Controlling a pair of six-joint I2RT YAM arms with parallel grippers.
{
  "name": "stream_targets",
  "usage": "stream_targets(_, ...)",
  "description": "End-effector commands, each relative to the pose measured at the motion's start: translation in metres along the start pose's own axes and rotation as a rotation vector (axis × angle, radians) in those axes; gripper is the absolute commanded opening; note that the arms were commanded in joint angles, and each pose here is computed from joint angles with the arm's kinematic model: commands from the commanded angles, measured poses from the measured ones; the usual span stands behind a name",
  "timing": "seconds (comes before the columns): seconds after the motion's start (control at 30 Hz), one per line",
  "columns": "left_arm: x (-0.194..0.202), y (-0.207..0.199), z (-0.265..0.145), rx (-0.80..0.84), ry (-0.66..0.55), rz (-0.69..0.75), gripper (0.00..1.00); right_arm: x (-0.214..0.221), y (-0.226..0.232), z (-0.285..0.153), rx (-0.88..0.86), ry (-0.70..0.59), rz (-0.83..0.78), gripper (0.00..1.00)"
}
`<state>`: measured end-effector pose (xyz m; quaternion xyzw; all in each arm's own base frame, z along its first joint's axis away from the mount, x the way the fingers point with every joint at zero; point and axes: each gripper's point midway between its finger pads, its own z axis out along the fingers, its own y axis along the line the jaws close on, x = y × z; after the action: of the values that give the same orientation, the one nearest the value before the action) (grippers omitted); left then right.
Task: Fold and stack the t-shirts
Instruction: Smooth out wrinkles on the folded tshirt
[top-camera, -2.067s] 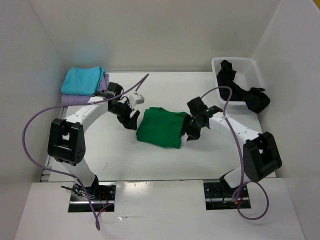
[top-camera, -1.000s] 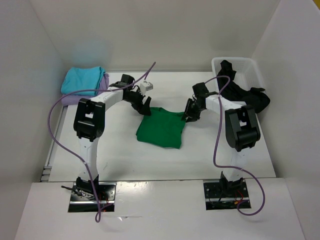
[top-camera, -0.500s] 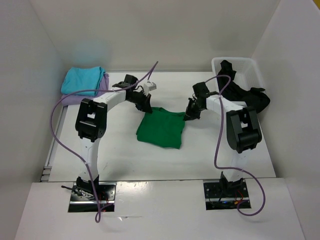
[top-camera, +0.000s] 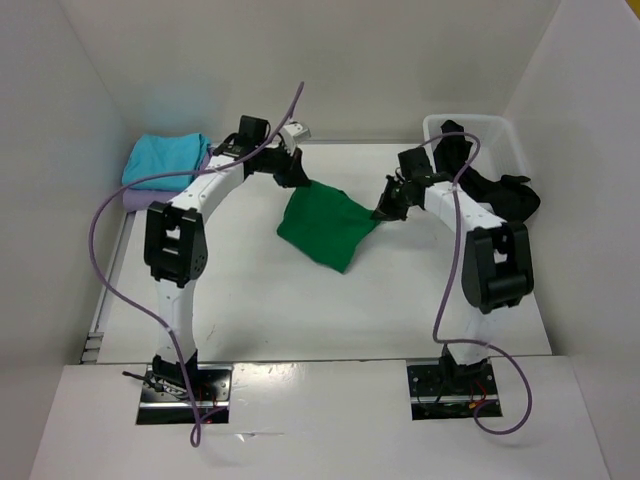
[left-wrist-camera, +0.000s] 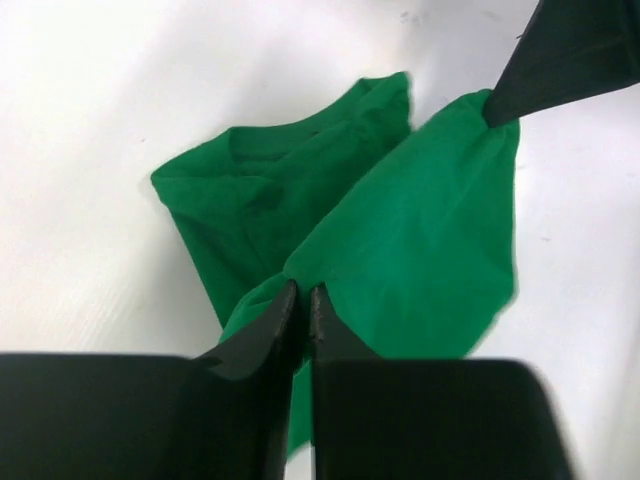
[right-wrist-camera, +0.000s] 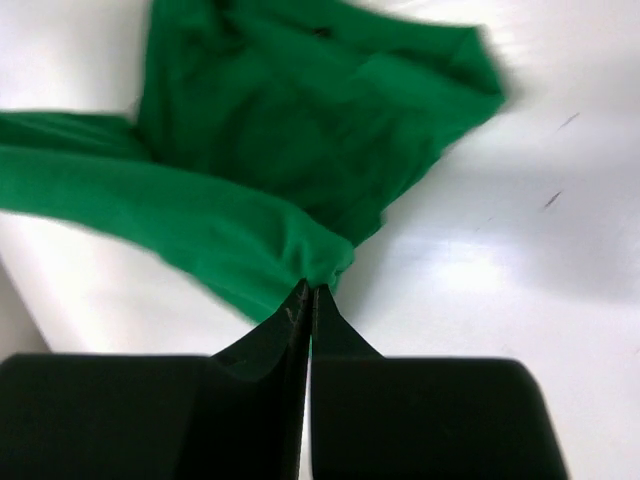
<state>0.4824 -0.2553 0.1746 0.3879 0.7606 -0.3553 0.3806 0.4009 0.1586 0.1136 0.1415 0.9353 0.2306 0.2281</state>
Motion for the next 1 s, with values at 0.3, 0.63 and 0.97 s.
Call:
stream_targets(0.3,0.023,0.103,0.07,-0.146,0.041,-0.076,0.69,-0.068,-0.053,0.044,0.132,-0.105,0.083,0.36)
stream_targets(0.63,0.009,0.077,0.018,-0.024,0.069,-0.128,1.0,-0.057,-0.031,0.015,0.128,-0.157,0.04,0.78)
stream_targets(0.97,0.098,0.035,0.028,0.005,0.223,-0.115,1.0,0.002,-0.035,-0.006,0.126,-0.106,0.029,0.8)
